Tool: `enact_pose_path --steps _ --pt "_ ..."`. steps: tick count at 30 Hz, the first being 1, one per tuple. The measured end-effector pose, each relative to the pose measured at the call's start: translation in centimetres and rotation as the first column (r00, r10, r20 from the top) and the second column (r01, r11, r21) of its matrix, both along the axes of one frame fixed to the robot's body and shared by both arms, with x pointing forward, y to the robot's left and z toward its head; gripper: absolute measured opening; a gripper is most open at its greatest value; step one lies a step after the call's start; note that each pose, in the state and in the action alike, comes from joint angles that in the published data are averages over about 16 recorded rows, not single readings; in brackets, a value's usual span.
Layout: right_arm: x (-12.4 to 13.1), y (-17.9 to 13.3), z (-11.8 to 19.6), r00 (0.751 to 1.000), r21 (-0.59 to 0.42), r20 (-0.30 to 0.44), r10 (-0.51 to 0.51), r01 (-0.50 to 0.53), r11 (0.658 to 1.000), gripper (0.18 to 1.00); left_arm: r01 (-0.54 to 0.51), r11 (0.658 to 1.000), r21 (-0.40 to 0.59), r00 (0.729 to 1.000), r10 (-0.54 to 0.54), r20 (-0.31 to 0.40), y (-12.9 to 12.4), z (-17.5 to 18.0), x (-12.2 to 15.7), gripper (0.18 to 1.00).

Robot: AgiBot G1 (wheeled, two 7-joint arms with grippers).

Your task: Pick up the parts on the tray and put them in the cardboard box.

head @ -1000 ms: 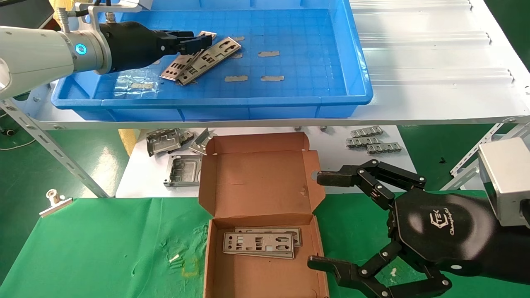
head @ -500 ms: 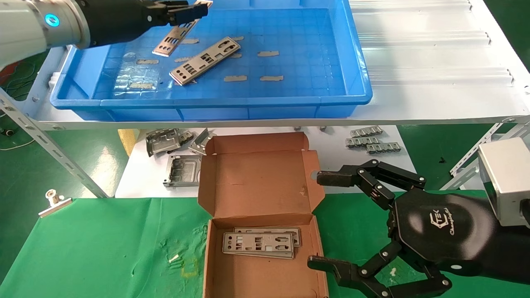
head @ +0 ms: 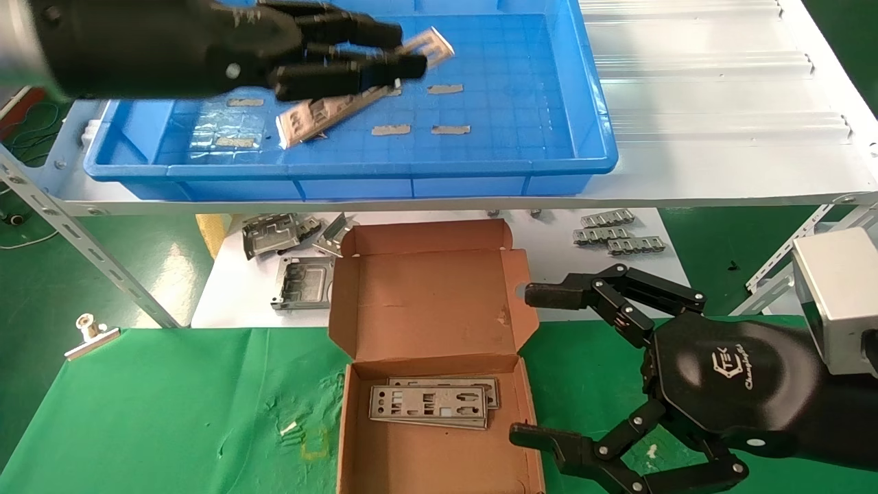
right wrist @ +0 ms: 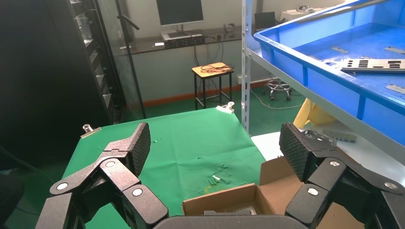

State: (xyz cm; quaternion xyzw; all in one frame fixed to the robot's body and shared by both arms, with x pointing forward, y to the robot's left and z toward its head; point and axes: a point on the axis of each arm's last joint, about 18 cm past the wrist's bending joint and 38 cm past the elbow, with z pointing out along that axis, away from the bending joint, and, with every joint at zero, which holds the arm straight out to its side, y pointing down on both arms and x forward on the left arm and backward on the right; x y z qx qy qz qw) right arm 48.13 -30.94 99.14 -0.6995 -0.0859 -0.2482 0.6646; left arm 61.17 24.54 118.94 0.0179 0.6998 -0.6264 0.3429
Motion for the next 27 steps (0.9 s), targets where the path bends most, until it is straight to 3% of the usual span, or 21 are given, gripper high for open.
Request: enact_pose_path --steps 8,15,27 --pt "0.0 0.0 0.0 1.000 0.000 0.000 0.000 0.000 1.000 1.000 0.118 0.980 0.158 0.990 -0.129 0.057 -0.3 -3.4 -2.6 0.457" --pt "0.0 0.0 0.0 1.000 0.000 0.000 0.000 0.000 1.000 1.000 0.179 0.945 0.273 0.979 -0.199 0.046 -1.0 -7.7 -3.8 0.456" --pt "0.0 0.0 0.0 1.000 0.000 0.000 0.000 0.000 1.000 1.000 0.219 0.888 0.404 0.971 -0.237 -0.006 -4.0 -18.7 0.1 0.456"
